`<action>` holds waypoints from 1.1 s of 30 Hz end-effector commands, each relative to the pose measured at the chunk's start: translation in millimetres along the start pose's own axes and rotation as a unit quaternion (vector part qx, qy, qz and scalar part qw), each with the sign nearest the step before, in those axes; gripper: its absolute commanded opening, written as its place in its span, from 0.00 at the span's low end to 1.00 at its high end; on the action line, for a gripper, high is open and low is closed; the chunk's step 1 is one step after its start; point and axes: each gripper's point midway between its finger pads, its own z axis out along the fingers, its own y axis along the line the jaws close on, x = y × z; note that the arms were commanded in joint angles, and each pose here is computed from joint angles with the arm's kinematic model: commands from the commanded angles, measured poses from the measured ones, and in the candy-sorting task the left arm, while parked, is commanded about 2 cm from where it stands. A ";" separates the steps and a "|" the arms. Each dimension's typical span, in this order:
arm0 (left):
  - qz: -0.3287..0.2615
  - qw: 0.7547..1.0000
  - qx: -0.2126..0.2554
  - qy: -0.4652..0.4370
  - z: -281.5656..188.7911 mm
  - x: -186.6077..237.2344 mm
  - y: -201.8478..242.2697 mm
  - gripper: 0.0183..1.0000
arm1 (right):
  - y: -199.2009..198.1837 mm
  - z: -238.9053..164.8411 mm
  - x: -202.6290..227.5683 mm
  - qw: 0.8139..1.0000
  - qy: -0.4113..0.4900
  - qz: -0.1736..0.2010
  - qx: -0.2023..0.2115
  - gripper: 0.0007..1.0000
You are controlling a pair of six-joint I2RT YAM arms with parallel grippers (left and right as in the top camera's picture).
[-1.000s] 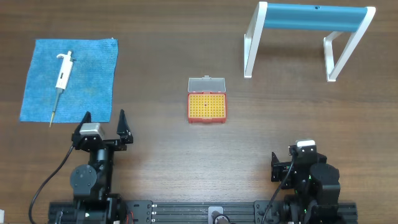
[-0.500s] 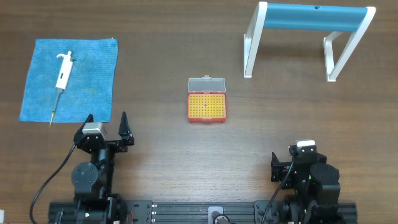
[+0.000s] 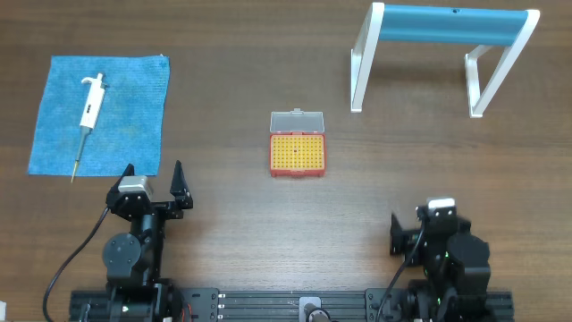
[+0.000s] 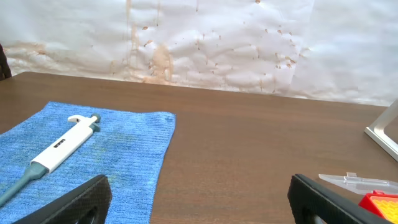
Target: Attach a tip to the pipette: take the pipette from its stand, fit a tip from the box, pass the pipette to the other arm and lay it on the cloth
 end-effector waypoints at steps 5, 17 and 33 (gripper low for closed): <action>-0.005 1.000 -0.001 0.001 -0.4 0.9 0.6 0.92 | -4.3 15.2 -95.9 0.957 -0.289 -0.029 0.015 0.95; -0.005 1.000 -0.001 0.001 -0.4 0.9 0.6 0.92 | 8.7 39.9 -65.0 0.964 -0.264 -0.037 -0.018 0.95; -0.005 1.000 -0.001 0.001 -0.4 0.8 0.6 0.92 | 2.8 40.8 -63.7 0.965 -0.260 -0.032 -0.002 0.95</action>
